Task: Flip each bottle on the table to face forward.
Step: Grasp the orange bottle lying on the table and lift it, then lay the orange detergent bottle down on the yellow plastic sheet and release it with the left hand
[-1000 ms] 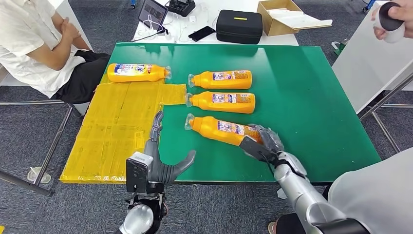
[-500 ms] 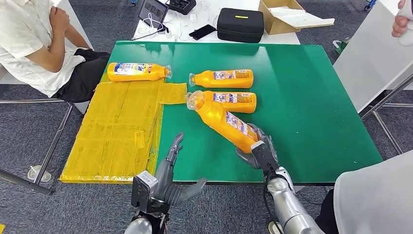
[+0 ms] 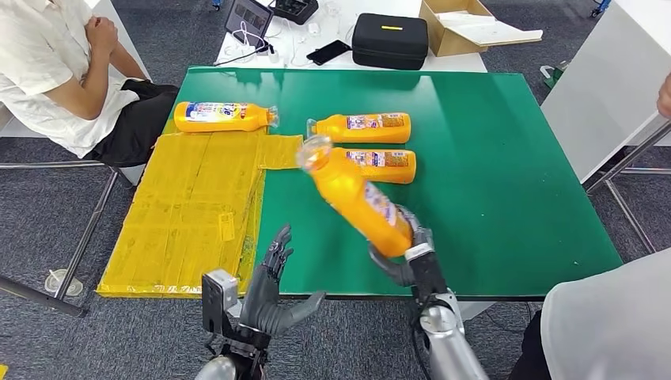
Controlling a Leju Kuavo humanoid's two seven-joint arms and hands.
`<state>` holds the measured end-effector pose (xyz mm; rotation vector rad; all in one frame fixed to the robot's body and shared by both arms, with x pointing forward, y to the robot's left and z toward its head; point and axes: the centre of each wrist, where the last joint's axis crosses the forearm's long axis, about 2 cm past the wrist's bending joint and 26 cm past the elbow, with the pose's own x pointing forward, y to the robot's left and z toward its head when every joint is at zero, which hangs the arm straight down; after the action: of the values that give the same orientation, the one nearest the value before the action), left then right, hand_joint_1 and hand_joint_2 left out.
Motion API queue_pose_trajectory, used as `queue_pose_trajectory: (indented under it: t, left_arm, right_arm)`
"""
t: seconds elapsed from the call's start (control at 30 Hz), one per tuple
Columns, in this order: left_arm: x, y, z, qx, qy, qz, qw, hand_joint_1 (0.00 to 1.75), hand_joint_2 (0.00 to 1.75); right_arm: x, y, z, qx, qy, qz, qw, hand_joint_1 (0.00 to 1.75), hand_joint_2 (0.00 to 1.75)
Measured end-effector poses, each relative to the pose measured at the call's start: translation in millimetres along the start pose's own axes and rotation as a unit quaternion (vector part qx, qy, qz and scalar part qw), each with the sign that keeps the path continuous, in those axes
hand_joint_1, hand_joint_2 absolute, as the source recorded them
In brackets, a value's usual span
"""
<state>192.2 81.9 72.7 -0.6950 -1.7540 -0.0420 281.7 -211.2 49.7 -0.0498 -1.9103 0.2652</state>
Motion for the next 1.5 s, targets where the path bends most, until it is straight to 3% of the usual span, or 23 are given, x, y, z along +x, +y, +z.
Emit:
queue_pose_trajectory:
  t: [0.17, 0.53, 0.77, 1.13, 1.17, 1.27, 1.3, 1.5]
  left_arm:
    - [4, 3, -12, 0.019, -0.001, 0.024, 1.0, 0.0, 1.75]
    - [6, 4, -20, 0.029, -0.01, 0.033, 0.999, 0.0, 1.75]
    - [12, 2, -33, 0.023, -0.024, 0.066, 0.997, 0.0, 1.75]
    - [23, 2, -42, 0.007, -0.054, 0.126, 0.991, 0.0, 1.75]
    - [23, 2, -43, 0.005, -0.056, 0.133, 0.99, 0.16, 1.75]
    - [24, 3, -43, 0.002, -0.06, 0.157, 0.986, 1.47, 1.75]
    - [24, 4, -43, 0.0, -0.059, 0.17, 0.984, 1.75, 1.75]
    - [26, 12, -43, -0.004, -0.051, 0.244, 0.968, 1.75, 1.75]
  right_arm:
    - [11, 29, -1, 0.046, -0.018, -0.017, 0.999, 1.75, 1.75]
    - [19, 46, 0, 0.091, -0.032, -0.024, 0.995, 1.75, 1.75]
    - [25, 67, 8, 0.15, -0.045, -0.015, 0.988, 1.75, 1.75]
    - [22, 82, 14, 0.191, -0.04, -0.033, 0.98, 1.75, 1.75]
    - [21, 83, 14, 0.197, -0.039, -0.039, 0.979, 1.75, 1.75]
    - [20, 84, 13, 0.211, -0.035, -0.061, 0.975, 1.75, 1.75]
    - [19, 84, 13, 0.213, -0.034, -0.066, 0.974, 1.75, 1.75]
    - [18, 84, 13, 0.22, -0.031, -0.078, 0.972, 1.73, 1.75]
